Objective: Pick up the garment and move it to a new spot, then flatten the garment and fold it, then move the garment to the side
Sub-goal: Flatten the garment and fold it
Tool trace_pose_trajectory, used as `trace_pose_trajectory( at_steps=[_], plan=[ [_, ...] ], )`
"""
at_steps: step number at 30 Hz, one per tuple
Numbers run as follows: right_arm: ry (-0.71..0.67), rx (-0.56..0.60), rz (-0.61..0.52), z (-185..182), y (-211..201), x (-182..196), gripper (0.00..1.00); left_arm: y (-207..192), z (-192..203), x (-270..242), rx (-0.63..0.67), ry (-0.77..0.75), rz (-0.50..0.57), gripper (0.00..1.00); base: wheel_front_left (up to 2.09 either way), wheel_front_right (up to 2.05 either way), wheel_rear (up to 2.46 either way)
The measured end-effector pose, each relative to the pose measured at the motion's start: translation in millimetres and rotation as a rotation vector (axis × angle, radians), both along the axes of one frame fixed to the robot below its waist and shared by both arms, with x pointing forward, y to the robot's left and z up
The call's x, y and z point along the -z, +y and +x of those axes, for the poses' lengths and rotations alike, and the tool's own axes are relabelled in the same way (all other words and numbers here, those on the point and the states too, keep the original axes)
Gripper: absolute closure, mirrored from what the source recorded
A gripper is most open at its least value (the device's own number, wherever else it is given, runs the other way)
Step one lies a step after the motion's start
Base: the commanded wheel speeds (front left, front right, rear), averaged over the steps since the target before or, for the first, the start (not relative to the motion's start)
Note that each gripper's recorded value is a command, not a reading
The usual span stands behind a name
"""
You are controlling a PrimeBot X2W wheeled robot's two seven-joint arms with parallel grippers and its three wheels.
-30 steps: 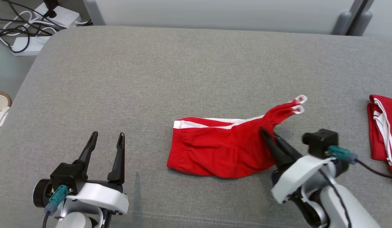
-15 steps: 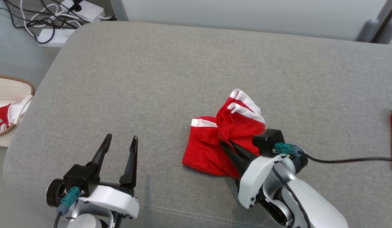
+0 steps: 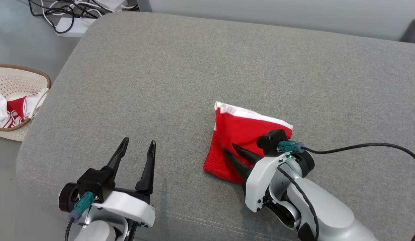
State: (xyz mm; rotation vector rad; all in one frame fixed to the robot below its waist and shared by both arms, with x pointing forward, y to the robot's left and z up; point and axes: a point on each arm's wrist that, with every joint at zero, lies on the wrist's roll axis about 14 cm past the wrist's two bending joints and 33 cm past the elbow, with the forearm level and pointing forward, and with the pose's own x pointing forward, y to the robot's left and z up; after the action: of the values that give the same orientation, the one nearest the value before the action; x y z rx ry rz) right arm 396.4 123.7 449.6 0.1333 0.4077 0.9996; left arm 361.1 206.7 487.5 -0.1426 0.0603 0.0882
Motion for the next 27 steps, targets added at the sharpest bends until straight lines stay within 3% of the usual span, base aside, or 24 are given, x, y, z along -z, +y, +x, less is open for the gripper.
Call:
trace_pose_trajectory(
  at_steps=[1,8,14,21,27],
  plan=[
    [0.013,-0.007,0.002,-1.6,1.9,1.3,0.00,-0.6,1.2,-1.1,0.002,-0.004,0.000,0.00,0.00,0.00,0.00],
    [0.036,-0.030,0.091,-7.8,14.9,-11.9,0.00,-2.8,2.8,0.5,0.013,0.000,-0.001,0.00,0.00,0.00,0.00],
    [-0.095,0.071,0.263,19.9,5.4,-56.5,0.00,-6.5,7.0,0.1,0.025,-0.004,-0.002,0.00,0.00,0.00,0.00],
    [-0.300,0.353,0.263,83.1,-99.0,-84.5,0.00,-12.2,14.8,-3.5,0.044,-0.018,0.004,0.00,0.00,0.00,0.00],
    [-0.344,0.576,0.183,78.7,-184.0,-62.9,0.00,-17.5,22.4,-5.7,0.062,-0.029,0.013,0.00,0.00,0.00,0.00]
  ],
)
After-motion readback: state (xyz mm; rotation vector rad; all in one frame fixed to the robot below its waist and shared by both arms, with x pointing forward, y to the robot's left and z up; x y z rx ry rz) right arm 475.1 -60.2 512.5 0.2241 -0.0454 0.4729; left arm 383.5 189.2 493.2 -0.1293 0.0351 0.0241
